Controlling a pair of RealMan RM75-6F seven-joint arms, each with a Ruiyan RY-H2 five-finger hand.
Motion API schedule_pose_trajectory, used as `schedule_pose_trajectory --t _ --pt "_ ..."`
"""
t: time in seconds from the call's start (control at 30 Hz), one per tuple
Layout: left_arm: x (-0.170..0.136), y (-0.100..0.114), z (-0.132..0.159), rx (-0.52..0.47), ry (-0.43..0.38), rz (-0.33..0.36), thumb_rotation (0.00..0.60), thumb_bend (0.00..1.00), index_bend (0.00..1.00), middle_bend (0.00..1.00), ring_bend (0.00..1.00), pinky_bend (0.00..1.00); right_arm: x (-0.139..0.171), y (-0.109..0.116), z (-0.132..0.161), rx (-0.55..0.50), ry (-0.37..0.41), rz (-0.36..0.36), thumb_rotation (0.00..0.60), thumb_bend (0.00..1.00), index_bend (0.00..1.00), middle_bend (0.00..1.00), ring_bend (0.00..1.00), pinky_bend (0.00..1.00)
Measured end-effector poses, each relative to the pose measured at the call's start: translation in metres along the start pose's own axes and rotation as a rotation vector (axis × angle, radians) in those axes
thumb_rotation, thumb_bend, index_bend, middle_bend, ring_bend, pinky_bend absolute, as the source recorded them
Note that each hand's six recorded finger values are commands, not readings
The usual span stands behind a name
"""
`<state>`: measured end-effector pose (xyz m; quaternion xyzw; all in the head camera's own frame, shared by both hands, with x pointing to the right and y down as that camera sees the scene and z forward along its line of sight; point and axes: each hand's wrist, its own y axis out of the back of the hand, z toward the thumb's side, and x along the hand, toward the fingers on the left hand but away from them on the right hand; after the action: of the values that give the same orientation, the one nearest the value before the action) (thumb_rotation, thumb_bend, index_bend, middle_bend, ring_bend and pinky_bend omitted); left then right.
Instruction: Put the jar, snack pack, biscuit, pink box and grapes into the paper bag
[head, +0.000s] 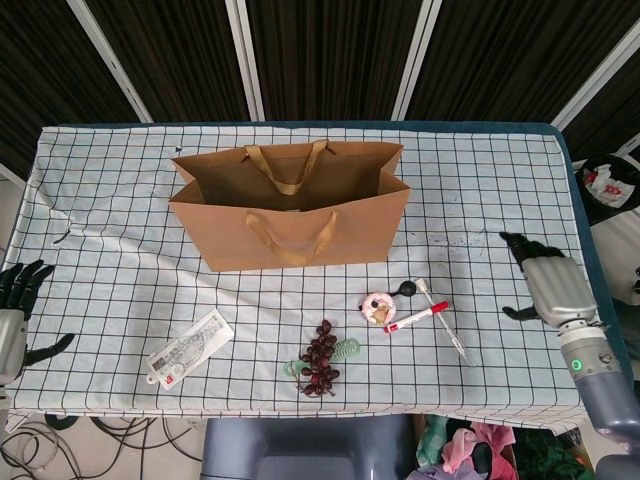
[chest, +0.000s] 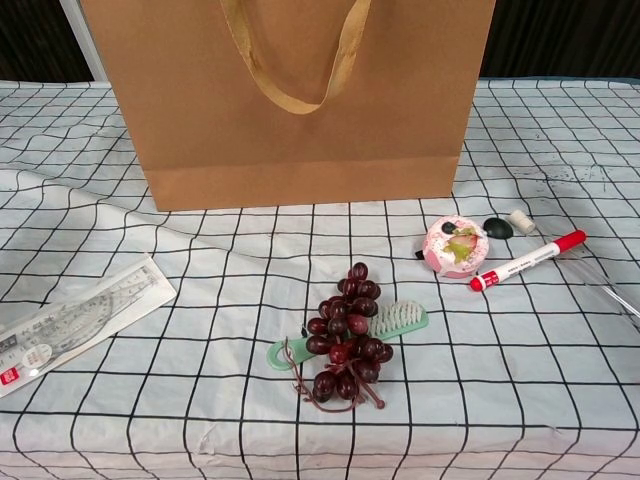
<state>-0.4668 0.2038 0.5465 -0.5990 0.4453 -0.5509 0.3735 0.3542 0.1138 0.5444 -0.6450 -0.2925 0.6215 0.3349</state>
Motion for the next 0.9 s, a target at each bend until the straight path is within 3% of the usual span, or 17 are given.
schedule_pose_trajectory --t 0.5,0.9 --pt "0.004 0.001 -0.005 -0.001 0.016 0.014 0.600 0.07 0.13 0.07 0.00 0.07 -0.018 -0.081 0.088 -0.116 0.207 0.114 0.600 0.08 0.09 0.16 0.17 0.21" --pt "0.004 0.000 -0.006 0.003 0.027 0.014 0.600 0.07 0.13 0.07 0.00 0.07 -0.048 -0.117 0.134 -0.186 0.247 0.122 0.600 0.08 0.15 0.18 0.22 0.22"
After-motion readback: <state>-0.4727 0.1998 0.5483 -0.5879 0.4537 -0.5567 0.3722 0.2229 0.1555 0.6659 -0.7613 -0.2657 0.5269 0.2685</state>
